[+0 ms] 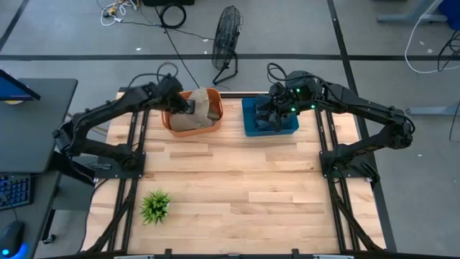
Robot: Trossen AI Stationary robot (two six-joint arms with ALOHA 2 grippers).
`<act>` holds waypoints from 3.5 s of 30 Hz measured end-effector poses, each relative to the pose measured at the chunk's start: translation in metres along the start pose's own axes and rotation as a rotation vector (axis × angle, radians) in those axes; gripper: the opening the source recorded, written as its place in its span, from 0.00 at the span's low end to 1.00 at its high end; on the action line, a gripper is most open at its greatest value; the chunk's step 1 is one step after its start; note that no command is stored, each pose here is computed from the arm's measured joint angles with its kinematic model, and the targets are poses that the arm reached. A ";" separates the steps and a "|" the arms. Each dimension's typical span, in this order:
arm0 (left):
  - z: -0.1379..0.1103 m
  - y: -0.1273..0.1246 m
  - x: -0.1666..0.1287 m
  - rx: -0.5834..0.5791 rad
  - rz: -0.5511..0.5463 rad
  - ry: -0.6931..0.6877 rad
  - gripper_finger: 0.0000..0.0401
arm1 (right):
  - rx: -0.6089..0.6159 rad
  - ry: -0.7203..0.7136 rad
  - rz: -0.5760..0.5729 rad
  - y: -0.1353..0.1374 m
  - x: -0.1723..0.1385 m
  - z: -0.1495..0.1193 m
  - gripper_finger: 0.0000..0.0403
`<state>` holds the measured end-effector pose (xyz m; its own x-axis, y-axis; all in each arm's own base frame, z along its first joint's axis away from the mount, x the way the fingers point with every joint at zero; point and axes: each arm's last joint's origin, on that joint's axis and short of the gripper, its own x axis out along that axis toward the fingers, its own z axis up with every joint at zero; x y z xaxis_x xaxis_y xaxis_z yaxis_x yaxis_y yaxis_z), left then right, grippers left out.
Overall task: Pick & Place hat
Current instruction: Put the brown cap into the orange bin, then return to Home Position
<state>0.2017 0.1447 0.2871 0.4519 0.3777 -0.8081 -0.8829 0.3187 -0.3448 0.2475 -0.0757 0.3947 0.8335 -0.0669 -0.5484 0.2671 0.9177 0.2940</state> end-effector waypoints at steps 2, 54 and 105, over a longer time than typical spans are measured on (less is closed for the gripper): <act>0.008 -0.013 -0.018 0.022 -0.033 -0.034 0.01 | 0.000 0.000 0.000 0.000 0.000 0.000 0.53; -0.104 0.009 -0.122 0.642 -1.154 -0.558 0.01 | -0.084 -0.618 0.127 0.005 -0.139 -0.099 0.00; -0.170 0.077 -0.018 0.561 -1.229 -0.681 0.01 | -0.234 -0.671 0.554 -0.032 -0.058 -0.237 0.00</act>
<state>0.1034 0.0149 0.1942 0.9607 -0.0937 0.2613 0.1665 0.9477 -0.2723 0.0759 -0.0085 0.2314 0.9401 0.2615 0.2185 -0.3010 0.9378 0.1727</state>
